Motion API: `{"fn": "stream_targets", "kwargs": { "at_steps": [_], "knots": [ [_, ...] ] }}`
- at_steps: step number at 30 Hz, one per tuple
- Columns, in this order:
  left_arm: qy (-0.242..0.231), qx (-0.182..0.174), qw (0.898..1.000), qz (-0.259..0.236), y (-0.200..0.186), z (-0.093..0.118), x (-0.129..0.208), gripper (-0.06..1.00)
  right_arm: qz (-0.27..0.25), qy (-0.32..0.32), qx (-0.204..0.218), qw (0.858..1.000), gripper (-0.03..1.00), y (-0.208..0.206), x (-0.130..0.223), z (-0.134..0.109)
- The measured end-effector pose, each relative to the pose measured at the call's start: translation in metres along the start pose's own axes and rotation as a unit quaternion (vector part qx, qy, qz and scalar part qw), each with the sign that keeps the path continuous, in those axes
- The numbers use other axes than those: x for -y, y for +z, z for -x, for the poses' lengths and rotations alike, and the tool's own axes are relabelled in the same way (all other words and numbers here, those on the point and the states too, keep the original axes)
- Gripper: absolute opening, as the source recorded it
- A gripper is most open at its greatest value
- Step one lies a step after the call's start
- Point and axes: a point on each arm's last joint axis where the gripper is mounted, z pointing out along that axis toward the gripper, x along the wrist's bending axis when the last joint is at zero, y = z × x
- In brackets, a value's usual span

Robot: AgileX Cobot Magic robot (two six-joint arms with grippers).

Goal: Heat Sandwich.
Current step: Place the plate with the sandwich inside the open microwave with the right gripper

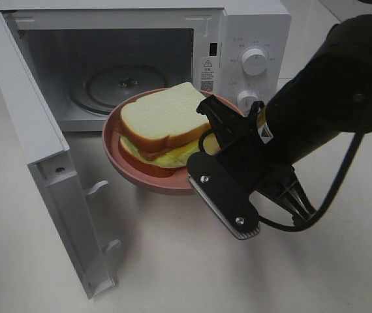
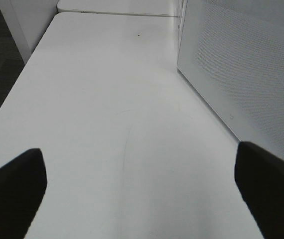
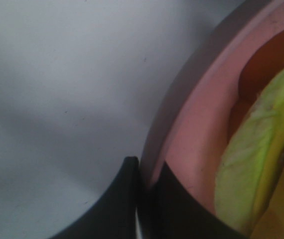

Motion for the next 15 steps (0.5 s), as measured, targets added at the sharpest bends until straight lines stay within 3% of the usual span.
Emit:
{"fn": "stream_targets", "kwargs": {
  "at_steps": [15],
  "knots": [
    [0.0, 0.0, 1.0, 0.0, 0.0, 0.0, 0.0, 0.96, 0.02, -0.012, 0.0, 1.0, 0.04, 0.021, -0.007, 0.038]
  ]
}}
